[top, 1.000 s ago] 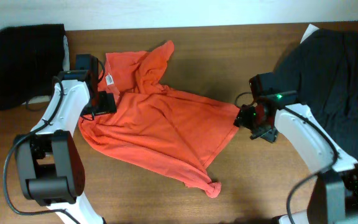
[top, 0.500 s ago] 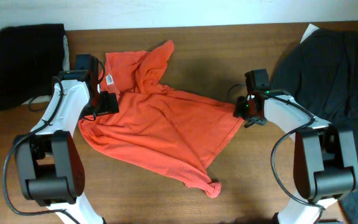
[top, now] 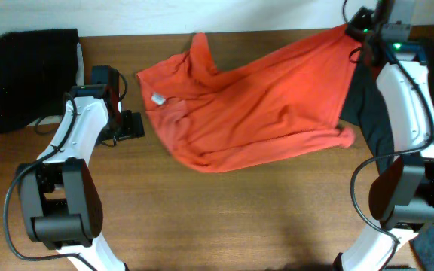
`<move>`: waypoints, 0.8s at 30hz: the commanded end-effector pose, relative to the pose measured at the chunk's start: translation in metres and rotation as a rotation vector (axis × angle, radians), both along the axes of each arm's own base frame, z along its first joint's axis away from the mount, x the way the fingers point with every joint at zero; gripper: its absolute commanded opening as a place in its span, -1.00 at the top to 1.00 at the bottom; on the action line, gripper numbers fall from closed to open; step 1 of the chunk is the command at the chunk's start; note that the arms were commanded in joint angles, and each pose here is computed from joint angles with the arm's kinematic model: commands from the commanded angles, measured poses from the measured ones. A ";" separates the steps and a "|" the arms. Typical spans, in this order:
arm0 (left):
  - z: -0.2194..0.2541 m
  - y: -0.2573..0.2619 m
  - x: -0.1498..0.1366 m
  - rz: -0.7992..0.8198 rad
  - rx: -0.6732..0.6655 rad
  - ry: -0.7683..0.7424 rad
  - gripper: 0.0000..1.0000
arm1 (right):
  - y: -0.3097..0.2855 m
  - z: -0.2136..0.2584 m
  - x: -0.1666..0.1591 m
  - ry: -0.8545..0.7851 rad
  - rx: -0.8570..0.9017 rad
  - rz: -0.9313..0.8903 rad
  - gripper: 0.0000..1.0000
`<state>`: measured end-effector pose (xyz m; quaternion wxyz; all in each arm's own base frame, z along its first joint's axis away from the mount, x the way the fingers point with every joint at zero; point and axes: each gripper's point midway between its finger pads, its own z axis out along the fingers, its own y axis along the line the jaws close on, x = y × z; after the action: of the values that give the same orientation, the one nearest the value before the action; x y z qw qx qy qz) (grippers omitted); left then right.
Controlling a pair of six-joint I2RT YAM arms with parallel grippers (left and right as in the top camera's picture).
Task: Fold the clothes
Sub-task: 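Pull the shirt edges apart with both grippers to spread it flat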
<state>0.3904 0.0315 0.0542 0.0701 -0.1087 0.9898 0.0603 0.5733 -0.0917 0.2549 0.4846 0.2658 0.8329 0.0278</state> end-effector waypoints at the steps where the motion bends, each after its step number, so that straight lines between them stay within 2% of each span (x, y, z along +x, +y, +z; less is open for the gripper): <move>1: 0.012 -0.014 0.005 -0.011 -0.075 -0.037 -0.98 | -0.021 0.024 -0.013 0.018 -0.023 -0.051 -0.99; 2: 0.012 -0.020 0.007 -0.022 -0.110 -0.044 -0.98 | -0.020 0.021 -0.019 0.059 -0.023 -0.047 -0.97; 4: 0.026 -0.068 0.018 -0.185 -0.276 -0.114 -0.98 | -0.007 0.009 -0.046 0.209 0.028 -0.005 -0.97; 5: 0.033 -0.088 0.022 -0.231 -0.301 -0.145 -0.98 | 0.006 0.001 -0.059 0.279 0.080 0.043 -0.97; 8: 0.035 -0.167 0.022 -0.389 -0.318 -0.186 -0.98 | 0.051 -0.028 -0.102 0.481 0.280 0.190 -0.97; 11: 0.030 -0.210 0.027 -0.409 -0.288 -0.238 -0.98 | 0.066 -0.044 -0.135 0.636 0.307 0.207 -0.98; 13: 0.016 -0.218 0.031 -0.416 -0.291 -0.234 -0.98 | 0.074 -0.049 -0.153 0.717 0.305 0.222 -0.98; 16: -0.014 -0.192 0.037 -0.327 -0.144 -0.198 -0.98 | 0.081 -0.053 -0.165 0.774 0.289 0.243 -0.97; 19: -0.023 -0.184 0.037 -0.317 -0.096 -0.185 -0.97 | 0.087 -0.055 -0.170 0.803 0.261 0.247 -0.97; 20: -0.027 -0.181 0.036 -0.314 -0.080 -0.172 -0.87 | 0.091 -0.055 -0.171 0.808 0.257 0.257 -0.97; 21: -0.029 -0.178 0.036 -0.312 -0.065 -0.168 -0.64 | 0.095 -0.055 -0.171 0.811 0.250 0.265 -0.98; 22: -0.028 -0.173 0.037 -0.305 -0.034 -0.173 -0.20 | 0.099 -0.056 -0.171 0.815 0.238 0.272 -0.97; 23: -0.028 -0.171 0.036 -0.303 -0.023 -0.169 -0.10 | 0.099 -0.058 -0.171 0.822 0.222 0.271 -0.97; 24: -0.029 -0.169 0.035 -0.305 -0.020 -0.161 0.17 | 0.104 -0.062 -0.172 0.836 0.217 0.280 -0.97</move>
<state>0.4226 -0.1469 0.0278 0.1563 0.0425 0.9867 0.0092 0.4014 0.0086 0.1929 0.0643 0.2026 0.9734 0.0853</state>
